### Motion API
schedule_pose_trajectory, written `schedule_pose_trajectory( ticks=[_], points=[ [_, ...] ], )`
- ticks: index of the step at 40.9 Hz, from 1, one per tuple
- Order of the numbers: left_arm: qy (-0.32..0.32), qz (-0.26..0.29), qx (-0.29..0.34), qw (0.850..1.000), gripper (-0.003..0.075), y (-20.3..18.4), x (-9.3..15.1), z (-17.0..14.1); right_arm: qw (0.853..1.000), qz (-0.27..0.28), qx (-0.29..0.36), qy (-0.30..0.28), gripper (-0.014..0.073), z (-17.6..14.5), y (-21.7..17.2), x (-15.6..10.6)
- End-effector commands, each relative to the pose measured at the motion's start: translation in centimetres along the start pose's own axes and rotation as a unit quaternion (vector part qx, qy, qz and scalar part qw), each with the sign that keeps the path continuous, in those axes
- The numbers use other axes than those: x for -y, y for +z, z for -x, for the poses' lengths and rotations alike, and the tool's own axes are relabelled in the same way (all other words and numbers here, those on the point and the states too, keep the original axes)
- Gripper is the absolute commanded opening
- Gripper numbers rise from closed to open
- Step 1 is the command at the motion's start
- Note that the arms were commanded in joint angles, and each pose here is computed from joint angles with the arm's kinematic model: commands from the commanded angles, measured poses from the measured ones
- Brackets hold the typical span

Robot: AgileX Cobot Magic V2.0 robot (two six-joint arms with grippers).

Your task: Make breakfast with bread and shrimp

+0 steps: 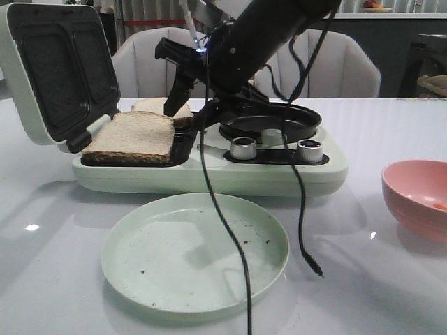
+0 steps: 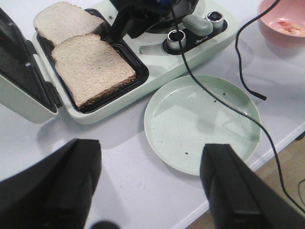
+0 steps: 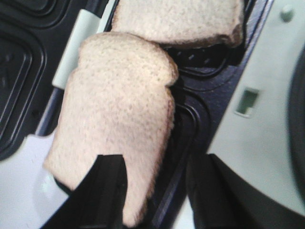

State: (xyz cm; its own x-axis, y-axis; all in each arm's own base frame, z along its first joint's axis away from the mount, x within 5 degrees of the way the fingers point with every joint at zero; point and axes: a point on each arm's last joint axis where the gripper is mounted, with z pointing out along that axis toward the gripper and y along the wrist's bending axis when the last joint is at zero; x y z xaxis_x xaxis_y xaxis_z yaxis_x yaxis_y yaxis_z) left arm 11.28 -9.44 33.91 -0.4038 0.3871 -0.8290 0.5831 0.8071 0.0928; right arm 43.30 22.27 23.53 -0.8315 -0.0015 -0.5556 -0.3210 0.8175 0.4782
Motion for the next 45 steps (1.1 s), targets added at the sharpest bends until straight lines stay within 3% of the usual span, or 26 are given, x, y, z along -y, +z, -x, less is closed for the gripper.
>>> schedule_pose_trajectory(
  ticks=[1,7,20,33,45],
  points=[
    [0.007,-0.007,0.052,0.999,0.0489,-0.6,0.1,1.4,0.996,0.000,0.055,-0.075,0.0422,2.7,-7.0,-3.1],
    [0.010,-0.005,0.053,0.999,0.0489,-0.6,0.1,1.4,0.987,-0.056,0.015,-0.152,0.0422,2.0,-12.0,-4.0],
    [0.010,-0.004,0.050,0.999,0.0489,-0.6,0.0,1.3,0.969,-0.161,0.018,-0.187,0.0422,-3.5,-20.8,-3.4],
    [0.009,-0.005,0.050,0.999,0.0489,-0.6,0.0,1.3,0.966,-0.159,0.056,-0.196,0.0422,-11.7,-27.0,-2.7],
    [0.006,-0.008,0.048,0.999,0.0489,-0.5,0.1,1.3,0.966,-0.158,0.059,-0.196,0.0422,-18.6,-28.9,-1.0]
  ],
)
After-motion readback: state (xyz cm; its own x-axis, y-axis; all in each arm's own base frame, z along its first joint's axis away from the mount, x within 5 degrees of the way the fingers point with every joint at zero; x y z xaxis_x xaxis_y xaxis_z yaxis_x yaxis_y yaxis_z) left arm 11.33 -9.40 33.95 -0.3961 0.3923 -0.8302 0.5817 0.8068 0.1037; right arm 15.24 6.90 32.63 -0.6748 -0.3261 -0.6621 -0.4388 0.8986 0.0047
